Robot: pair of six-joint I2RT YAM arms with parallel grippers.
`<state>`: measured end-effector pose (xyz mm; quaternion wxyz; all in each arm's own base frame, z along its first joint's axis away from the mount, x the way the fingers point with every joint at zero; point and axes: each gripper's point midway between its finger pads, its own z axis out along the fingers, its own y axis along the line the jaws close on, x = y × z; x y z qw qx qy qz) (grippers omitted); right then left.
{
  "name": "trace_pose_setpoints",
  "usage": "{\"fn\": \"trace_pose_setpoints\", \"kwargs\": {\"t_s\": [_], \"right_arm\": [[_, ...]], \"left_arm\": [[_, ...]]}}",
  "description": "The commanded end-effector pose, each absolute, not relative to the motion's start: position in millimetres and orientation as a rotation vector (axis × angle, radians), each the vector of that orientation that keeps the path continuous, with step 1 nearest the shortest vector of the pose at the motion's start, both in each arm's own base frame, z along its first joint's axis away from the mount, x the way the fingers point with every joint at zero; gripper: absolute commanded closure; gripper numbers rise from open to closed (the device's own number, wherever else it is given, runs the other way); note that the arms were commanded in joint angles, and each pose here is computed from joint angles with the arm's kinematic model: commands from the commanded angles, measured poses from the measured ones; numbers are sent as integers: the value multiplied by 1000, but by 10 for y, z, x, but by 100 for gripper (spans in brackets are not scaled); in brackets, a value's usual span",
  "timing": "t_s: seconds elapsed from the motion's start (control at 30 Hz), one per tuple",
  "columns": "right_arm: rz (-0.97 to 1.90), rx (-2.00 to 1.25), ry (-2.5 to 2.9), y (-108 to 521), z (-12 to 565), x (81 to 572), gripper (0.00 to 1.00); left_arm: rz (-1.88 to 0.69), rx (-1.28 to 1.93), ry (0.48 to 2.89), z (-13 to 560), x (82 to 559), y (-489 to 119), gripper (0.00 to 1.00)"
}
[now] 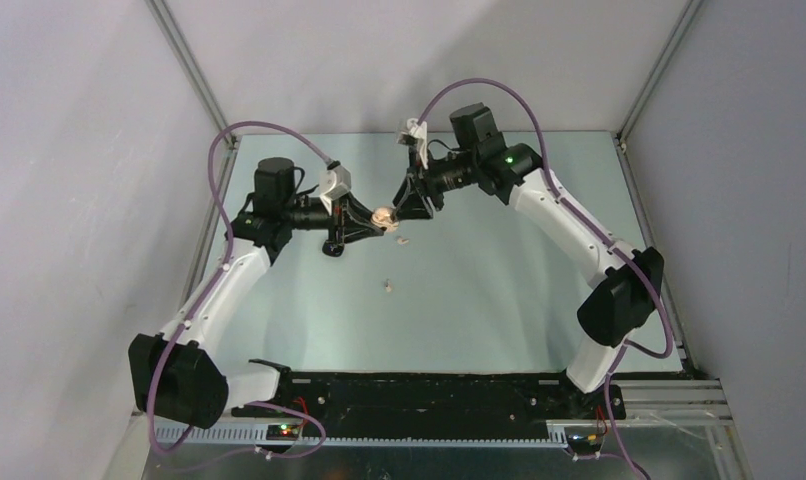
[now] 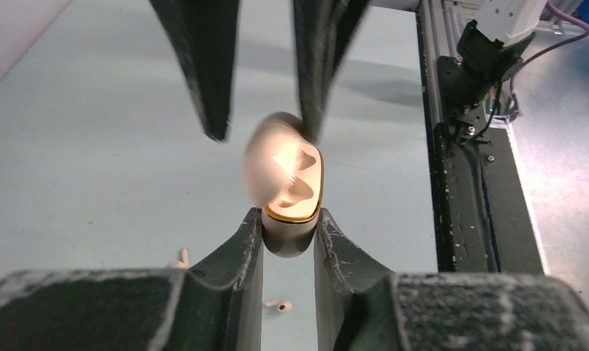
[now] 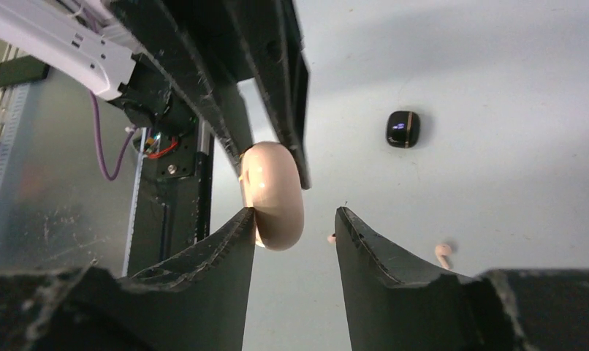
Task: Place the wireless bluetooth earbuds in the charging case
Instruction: Open the charging case.
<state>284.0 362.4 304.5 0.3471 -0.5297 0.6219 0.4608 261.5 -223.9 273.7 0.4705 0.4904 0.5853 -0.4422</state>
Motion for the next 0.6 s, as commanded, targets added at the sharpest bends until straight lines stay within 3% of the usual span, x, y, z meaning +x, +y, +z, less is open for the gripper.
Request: {"fn": "trace_pose_setpoints", "kwargs": {"t_s": [0.0, 0.57], "right_arm": [[1152, -1287, 1540, 3597, 3418, 3090, 52], [1135, -1218, 1535, 3388, 3603, 3148, 49]], "left_arm": [[-1117, 1250, 1348, 2849, 2433, -2268, 100], [-1126, 1224, 1378, 2837, 2453, -2242, 100]]}}
